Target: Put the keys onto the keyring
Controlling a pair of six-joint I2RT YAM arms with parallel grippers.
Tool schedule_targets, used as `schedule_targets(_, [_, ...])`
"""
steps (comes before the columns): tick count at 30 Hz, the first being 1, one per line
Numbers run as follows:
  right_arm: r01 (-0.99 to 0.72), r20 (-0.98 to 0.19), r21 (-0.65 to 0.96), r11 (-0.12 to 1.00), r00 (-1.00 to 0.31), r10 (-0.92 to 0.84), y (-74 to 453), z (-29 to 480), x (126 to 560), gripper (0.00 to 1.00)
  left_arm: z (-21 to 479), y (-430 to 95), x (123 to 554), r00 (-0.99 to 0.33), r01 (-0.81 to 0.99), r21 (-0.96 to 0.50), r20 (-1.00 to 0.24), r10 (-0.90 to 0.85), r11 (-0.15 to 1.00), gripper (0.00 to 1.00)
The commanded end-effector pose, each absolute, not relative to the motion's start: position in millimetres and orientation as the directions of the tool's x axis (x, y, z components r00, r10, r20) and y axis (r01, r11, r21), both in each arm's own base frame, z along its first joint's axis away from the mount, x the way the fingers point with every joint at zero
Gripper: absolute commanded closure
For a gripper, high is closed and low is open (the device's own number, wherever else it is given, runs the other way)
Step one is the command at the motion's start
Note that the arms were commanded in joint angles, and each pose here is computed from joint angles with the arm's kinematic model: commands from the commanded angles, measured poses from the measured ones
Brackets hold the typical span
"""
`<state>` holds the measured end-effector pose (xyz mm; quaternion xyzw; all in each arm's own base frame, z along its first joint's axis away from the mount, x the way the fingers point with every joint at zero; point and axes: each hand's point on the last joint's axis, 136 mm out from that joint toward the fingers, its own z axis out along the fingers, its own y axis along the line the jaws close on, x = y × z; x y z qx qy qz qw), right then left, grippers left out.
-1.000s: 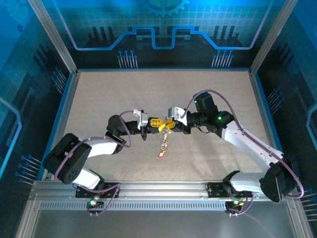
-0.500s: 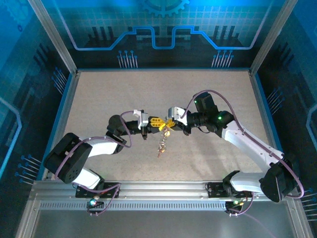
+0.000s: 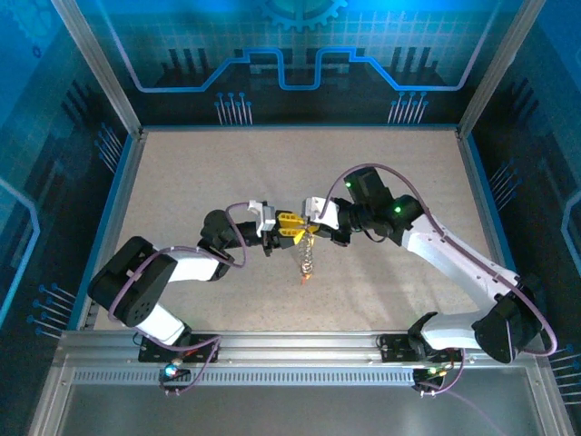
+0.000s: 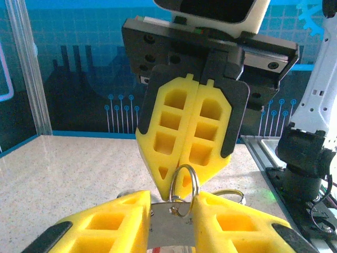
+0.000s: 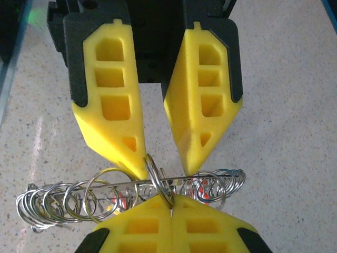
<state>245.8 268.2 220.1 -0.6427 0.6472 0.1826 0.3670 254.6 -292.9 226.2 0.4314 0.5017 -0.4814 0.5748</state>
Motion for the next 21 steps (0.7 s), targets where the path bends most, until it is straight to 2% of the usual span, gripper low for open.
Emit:
schedule_targets(1, [-0.958, -0.675, -0.268, 0.101, 0.112, -0.729, 270.3, 226.2, 249.0, 1.00, 239.7, -298.2, 251.3, 0.067, 0.991, 0.049, -0.987, -0.147, 0.122, 0.73])
schedule_targets(8, [-0.961, -0.693, -0.264, 0.086, 0.126, -0.710, 275.5, 230.8, 245.5, 1.00, 235.9, -297.6, 256.9, 0.076, 0.987, 0.054, -0.987, -0.142, 0.154, 0.90])
schedule_targets(10, [-0.962, -0.699, -0.262, 0.074, 0.136, -0.702, 276.7, 232.2, 243.2, 1.00, 233.9, -297.4, 257.6, 0.079, 0.986, 0.056, -0.987, -0.138, 0.160, 1.00])
schedule_targets(14, [-0.965, -0.751, -0.255, 0.056, 0.161, -0.641, 279.0, 240.6, 237.2, 1.00, 235.3, -296.2, 257.5, 0.086, 0.984, 0.062, -0.987, -0.139, 0.164, 1.00])
schedule_targets(21, [-0.980, -0.881, -0.169, 0.106, 0.101, -0.462, 278.7, 262.5, 238.4, 1.00, 242.8, -292.9, 252.4, 0.108, 0.984, 0.085, -0.983, -0.148, 0.155, 1.00])
